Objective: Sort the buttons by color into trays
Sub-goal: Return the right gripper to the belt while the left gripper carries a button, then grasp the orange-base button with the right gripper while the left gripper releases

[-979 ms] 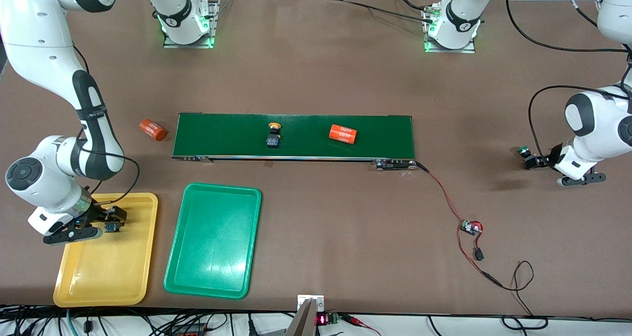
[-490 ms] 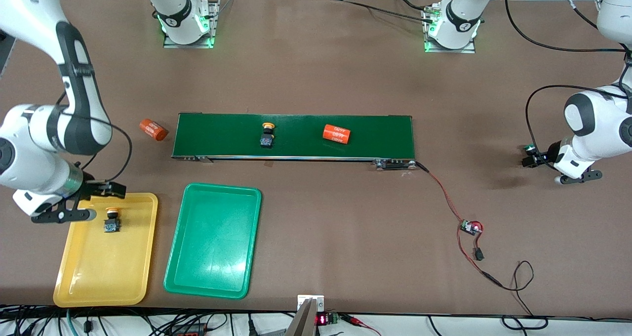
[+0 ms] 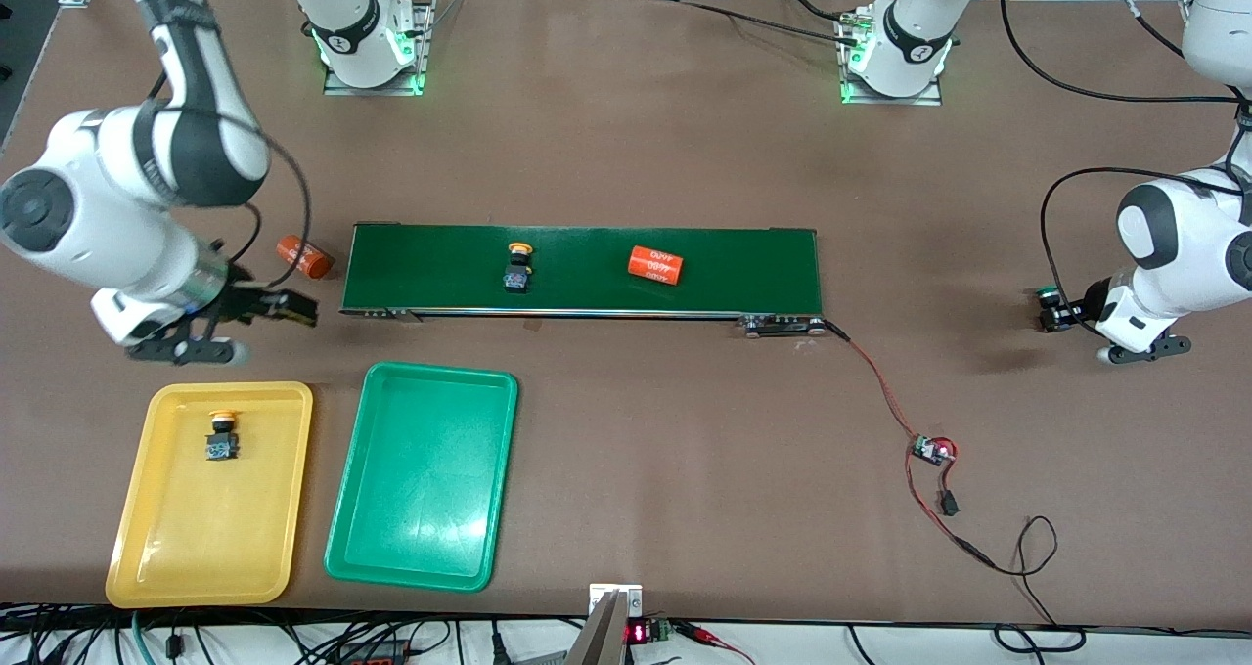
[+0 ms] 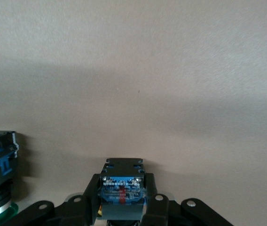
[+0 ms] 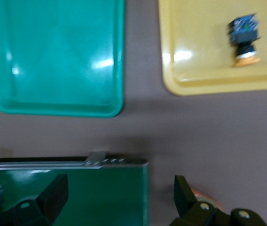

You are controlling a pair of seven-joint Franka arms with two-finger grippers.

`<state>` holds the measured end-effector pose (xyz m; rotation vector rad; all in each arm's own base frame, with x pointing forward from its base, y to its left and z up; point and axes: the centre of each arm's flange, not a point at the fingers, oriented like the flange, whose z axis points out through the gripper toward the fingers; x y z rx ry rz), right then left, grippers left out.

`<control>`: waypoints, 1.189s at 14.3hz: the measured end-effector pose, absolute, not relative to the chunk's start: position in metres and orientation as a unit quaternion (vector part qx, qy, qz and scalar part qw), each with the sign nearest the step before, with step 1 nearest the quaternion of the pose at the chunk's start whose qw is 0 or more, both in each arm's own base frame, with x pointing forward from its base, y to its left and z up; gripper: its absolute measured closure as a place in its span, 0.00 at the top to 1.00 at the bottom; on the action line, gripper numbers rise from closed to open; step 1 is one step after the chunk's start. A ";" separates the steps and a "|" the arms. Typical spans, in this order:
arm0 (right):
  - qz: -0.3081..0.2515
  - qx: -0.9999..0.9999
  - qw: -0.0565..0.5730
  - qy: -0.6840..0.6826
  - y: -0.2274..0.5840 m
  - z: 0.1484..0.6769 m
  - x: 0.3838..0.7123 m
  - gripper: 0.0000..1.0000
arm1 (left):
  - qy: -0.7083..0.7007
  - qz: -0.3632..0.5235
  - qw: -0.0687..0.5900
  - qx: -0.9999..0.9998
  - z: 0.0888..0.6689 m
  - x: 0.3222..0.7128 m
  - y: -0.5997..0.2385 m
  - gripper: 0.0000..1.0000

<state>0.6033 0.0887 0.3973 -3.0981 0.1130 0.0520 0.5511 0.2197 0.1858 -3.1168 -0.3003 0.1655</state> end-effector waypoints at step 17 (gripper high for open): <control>0.003 -1.000 0.000 0.020 0.244 0.334 0.503 1.00 | -0.029 0.067 -0.015 -0.997 0.320 0.565 -0.212 0.41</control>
